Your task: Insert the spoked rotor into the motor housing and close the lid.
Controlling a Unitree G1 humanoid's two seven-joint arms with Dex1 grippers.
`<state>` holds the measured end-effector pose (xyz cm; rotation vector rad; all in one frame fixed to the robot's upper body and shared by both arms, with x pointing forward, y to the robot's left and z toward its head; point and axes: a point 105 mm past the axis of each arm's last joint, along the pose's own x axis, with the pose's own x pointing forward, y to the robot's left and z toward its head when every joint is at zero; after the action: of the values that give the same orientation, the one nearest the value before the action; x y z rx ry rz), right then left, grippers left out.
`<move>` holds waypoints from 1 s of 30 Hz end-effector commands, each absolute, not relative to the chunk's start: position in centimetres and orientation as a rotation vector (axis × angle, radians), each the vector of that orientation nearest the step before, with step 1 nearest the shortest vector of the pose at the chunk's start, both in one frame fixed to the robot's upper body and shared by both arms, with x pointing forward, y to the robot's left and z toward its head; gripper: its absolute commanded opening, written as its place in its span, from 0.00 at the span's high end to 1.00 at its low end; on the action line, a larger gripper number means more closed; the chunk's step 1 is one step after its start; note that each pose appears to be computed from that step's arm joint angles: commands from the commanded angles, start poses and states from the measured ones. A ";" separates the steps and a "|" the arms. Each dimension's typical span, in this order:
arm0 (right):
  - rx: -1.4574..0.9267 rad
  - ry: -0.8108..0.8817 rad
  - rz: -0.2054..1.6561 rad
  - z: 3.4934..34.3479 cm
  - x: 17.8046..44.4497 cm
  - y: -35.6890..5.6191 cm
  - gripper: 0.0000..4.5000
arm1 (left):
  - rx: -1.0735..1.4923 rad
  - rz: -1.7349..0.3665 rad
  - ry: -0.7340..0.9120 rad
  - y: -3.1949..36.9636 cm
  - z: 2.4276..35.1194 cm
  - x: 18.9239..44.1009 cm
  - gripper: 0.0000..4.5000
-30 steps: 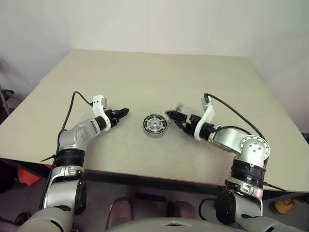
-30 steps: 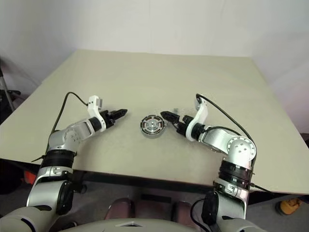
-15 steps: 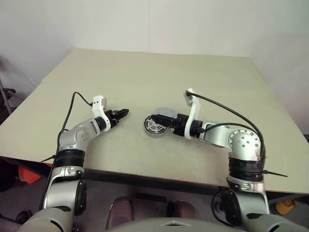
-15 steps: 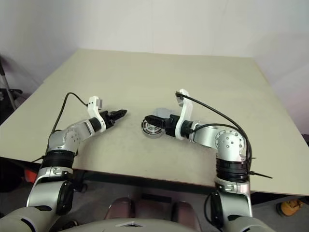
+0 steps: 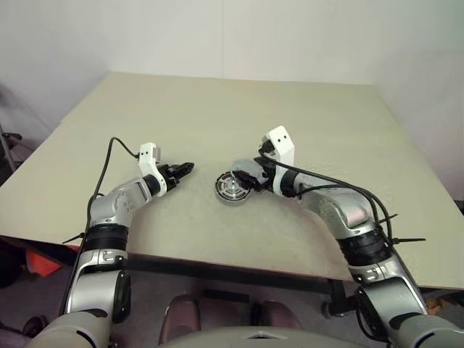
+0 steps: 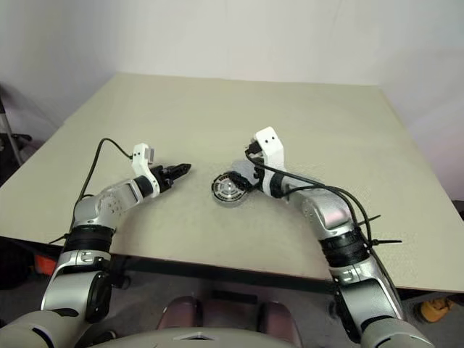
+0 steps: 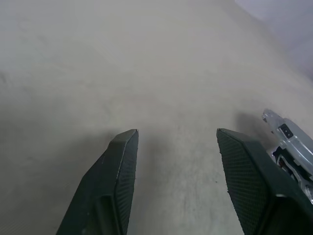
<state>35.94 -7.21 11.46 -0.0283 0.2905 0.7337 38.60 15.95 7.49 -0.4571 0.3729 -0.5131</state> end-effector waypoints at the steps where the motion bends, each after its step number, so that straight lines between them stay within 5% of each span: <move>1: -0.011 0.211 0.704 13.4 37.2 -7.7 0.00 | -0.443 -0.516 0.313 16.1 9.1 39.1 0.39; 30: 0.009 0.330 0.655 8.9 37.8 -8.4 0.00 | -0.442 -0.507 0.311 16.3 9.1 38.9 0.39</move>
<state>37.46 -8.35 7.91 0.0025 0.3708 0.6522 38.58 16.06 7.48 -0.4527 0.3697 -0.5005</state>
